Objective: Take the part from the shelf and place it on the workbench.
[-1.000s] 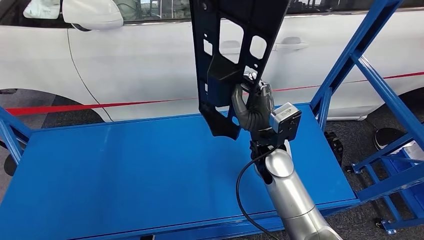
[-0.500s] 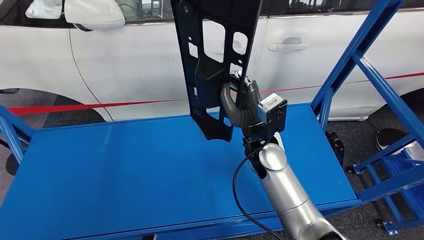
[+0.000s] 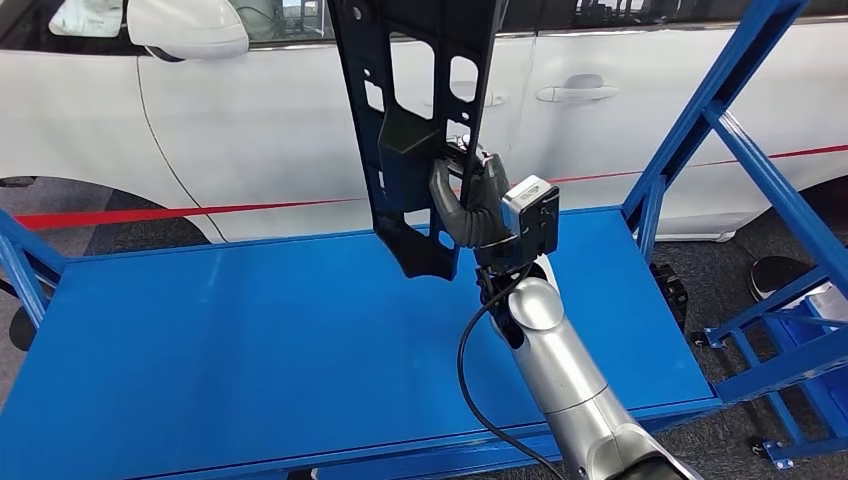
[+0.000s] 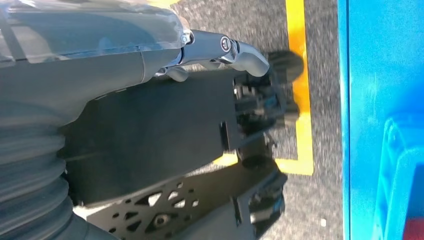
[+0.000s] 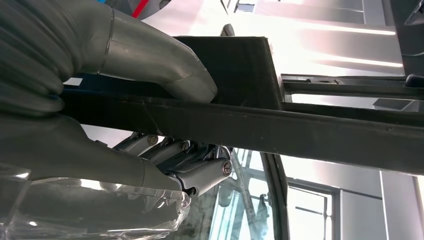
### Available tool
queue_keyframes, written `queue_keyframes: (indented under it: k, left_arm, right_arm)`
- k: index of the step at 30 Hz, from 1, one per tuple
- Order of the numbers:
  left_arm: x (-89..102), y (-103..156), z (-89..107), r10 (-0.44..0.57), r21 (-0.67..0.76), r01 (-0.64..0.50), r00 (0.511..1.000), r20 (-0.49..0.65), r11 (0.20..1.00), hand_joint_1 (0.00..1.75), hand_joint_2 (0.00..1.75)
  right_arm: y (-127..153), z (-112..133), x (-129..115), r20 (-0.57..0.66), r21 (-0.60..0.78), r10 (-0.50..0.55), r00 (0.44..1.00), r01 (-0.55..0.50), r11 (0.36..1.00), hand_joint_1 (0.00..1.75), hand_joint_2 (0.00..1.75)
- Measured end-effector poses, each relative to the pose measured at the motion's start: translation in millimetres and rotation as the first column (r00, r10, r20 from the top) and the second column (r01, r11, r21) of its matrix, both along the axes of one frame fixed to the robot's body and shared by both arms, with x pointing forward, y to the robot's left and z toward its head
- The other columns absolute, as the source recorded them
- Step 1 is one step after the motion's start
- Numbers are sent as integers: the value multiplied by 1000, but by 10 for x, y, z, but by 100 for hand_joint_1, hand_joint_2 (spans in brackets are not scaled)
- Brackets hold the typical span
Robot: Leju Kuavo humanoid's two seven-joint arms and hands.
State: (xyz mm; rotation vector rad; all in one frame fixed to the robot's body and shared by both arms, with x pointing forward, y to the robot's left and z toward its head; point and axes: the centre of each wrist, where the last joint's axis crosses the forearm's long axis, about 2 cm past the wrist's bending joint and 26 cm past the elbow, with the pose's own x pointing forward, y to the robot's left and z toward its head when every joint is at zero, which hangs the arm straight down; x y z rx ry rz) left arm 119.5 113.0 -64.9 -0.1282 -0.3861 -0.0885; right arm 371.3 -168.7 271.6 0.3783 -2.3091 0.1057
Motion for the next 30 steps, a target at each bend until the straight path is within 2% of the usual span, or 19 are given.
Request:
queue_keyframes:
  k: [6,14,30]
  left_arm:
    - [2,-11,2,-10,-56,9,1000,-23,998,0,175]
    - [1,-13,2,-14,-66,14,1000,-2,998,0,175]
    - [-3,-15,1,-32,-79,34,999,18,996,0,175]
  right_arm:
    - [-3,-1,0,0,5,-9,1000,9,1000,175,175]
    - [-24,-11,-27,14,47,-44,999,43,998,175,175]
    - [-38,-56,-72,8,45,-86,996,85,995,175,175]
